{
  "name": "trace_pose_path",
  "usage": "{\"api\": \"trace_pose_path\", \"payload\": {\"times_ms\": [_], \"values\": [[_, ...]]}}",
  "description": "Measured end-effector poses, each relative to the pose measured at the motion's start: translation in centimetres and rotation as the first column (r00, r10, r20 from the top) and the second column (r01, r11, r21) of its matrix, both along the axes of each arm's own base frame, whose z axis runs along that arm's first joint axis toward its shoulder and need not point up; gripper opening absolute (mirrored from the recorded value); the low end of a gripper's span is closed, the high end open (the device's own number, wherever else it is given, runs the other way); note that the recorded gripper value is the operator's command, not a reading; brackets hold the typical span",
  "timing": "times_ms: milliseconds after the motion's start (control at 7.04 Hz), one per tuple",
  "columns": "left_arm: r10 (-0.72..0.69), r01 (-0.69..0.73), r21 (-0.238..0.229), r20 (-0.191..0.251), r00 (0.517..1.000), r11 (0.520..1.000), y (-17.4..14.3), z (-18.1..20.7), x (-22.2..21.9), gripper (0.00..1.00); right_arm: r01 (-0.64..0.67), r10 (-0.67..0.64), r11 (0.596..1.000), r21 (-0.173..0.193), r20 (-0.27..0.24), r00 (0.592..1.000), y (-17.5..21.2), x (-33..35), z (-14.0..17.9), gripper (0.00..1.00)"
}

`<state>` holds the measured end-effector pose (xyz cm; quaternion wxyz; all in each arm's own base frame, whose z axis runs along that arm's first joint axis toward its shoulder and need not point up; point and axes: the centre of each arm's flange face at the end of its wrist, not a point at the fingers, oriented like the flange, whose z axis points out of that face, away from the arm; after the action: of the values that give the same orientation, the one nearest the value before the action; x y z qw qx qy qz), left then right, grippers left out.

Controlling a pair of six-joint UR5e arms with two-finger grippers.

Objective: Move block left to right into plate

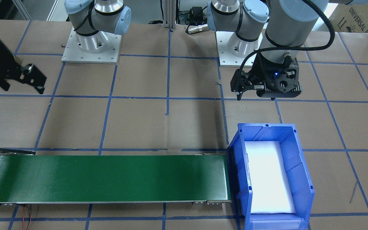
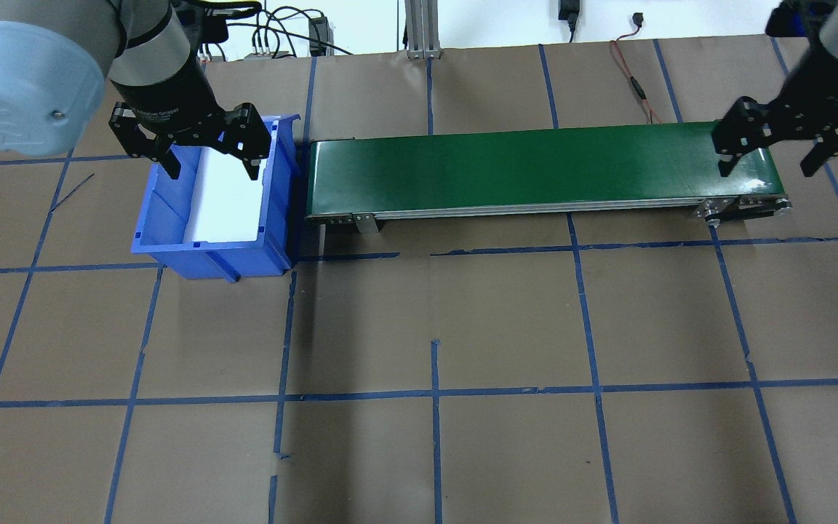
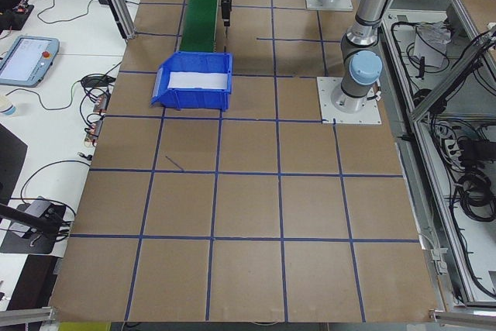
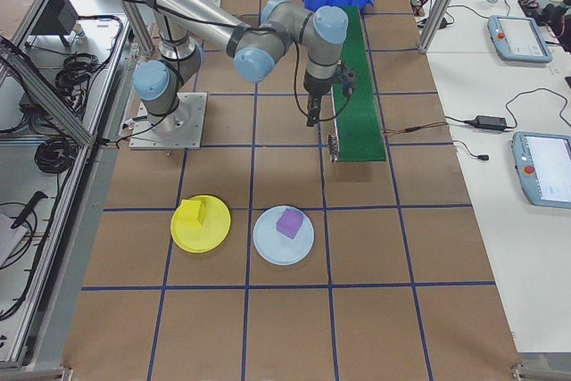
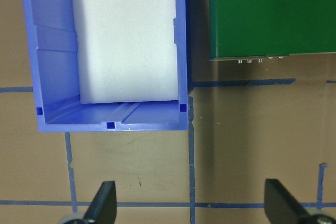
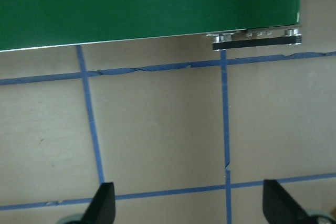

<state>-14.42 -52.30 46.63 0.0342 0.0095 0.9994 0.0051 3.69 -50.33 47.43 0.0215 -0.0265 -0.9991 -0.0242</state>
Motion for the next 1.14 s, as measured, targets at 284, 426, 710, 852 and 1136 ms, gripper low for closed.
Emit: {"api": "trace_pose_path", "payload": {"times_ms": [284, 426, 710, 852, 1136], "values": [[-0.005, 0.005, -0.001, 0.000, 1.000, 1.000, 0.0, 0.1, 0.0, 1.00, -0.042, 0.042, 0.999, -0.014, -0.001, 0.999, 2.7, 8.7, 2.5, 1.00], [-0.006, 0.006, 0.000, 0.000, 1.000, 1.000, 0.1, 0.0, 0.0, 1.00, -0.027, 0.027, 0.999, -0.021, 0.005, 1.000, 2.9, 10.0, 3.0, 1.00], [-0.009, 0.009, 0.001, 0.000, 1.000, 1.000, 0.1, 0.0, 0.0, 1.00, 0.018, -0.016, 0.999, -0.028, 0.040, 0.999, 2.2, 9.2, 3.7, 1.00], [-0.011, 0.011, 0.002, 0.000, 1.000, 1.000, 0.1, -0.1, -0.1, 1.00, 0.023, -0.022, 0.999, -0.026, 0.035, 0.999, 2.2, 8.9, 3.7, 1.00], [-0.009, 0.009, 0.002, 0.000, 1.000, 1.000, 0.1, -0.1, -0.1, 1.00, 0.026, -0.025, 0.999, -0.026, 0.033, 0.999, 2.3, 8.9, 3.8, 1.00]]}}
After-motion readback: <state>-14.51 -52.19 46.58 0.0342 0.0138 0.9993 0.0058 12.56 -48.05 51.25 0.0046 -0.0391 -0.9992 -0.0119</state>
